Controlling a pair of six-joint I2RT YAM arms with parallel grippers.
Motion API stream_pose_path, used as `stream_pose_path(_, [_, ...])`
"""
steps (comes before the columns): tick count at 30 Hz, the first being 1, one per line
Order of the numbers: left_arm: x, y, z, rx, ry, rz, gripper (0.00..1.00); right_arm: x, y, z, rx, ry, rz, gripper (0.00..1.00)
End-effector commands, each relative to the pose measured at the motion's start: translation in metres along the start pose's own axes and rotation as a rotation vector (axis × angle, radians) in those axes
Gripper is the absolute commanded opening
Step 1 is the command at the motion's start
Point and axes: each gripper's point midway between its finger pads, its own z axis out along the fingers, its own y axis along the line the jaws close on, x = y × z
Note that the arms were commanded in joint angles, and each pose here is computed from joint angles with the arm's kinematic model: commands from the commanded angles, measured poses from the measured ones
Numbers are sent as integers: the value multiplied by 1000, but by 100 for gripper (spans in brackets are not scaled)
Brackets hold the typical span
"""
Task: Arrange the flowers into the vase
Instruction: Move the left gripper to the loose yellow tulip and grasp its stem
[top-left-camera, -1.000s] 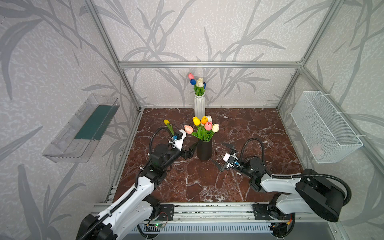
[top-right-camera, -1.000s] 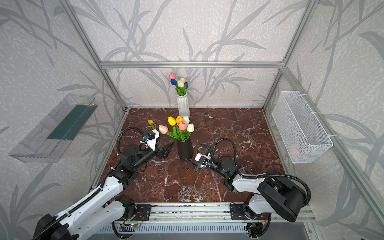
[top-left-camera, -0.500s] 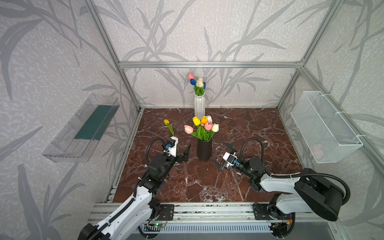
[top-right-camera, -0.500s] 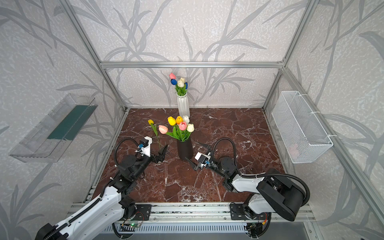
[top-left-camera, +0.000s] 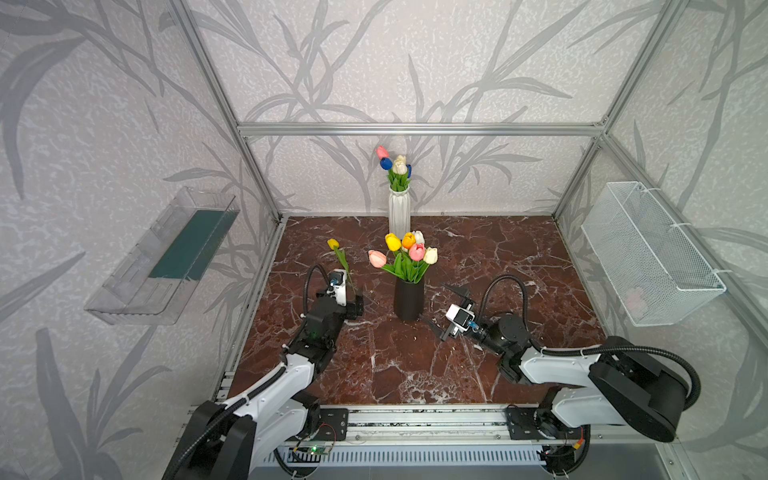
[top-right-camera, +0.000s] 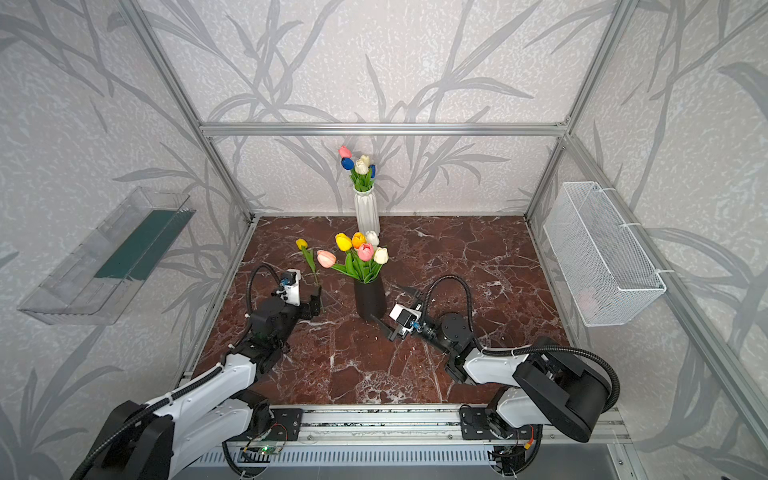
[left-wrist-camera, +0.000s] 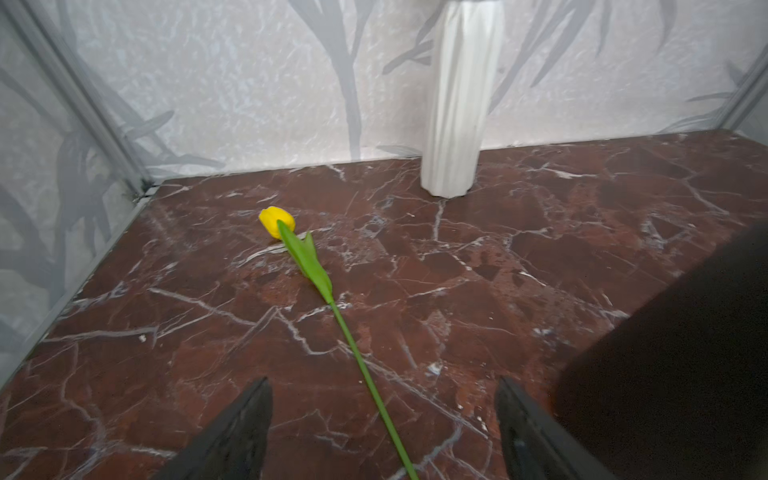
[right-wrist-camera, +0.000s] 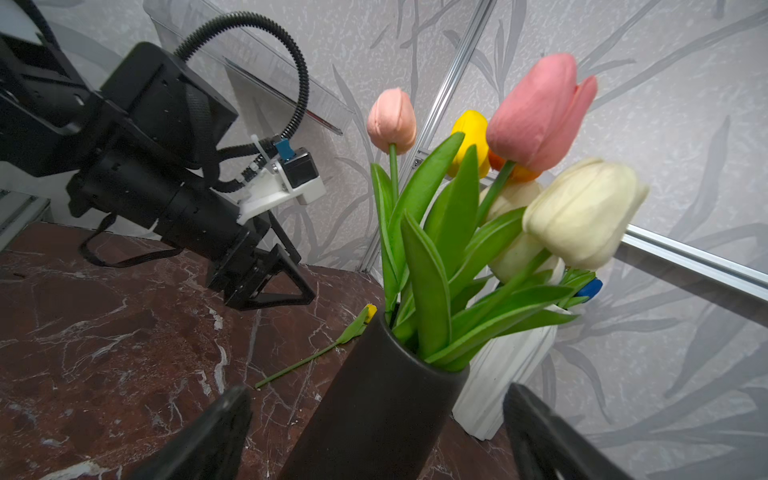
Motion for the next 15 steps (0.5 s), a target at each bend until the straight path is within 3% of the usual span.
stream_pose_path(1, [-10, 33, 21, -138, 99, -162, 73, -11, -4, 0, 20, -41, 3, 95])
stream_pose_path(4, [7, 45, 47, -182, 311, -235, 65, -9, -4, 0, 23, -35, 3, 95])
stream_pose_path(8, [29, 40, 73, -201, 601, -208, 66, -1, -4, 4, 32, -9, 21, 95])
stream_pose_path(14, [58, 34, 97, -219, 818, -202, 66, 8, -20, 7, 66, 21, 117, 98])
stream_pose_path(15, [63, 30, 101, -207, 853, -206, 62, 9, -23, 6, 67, 24, 136, 98])
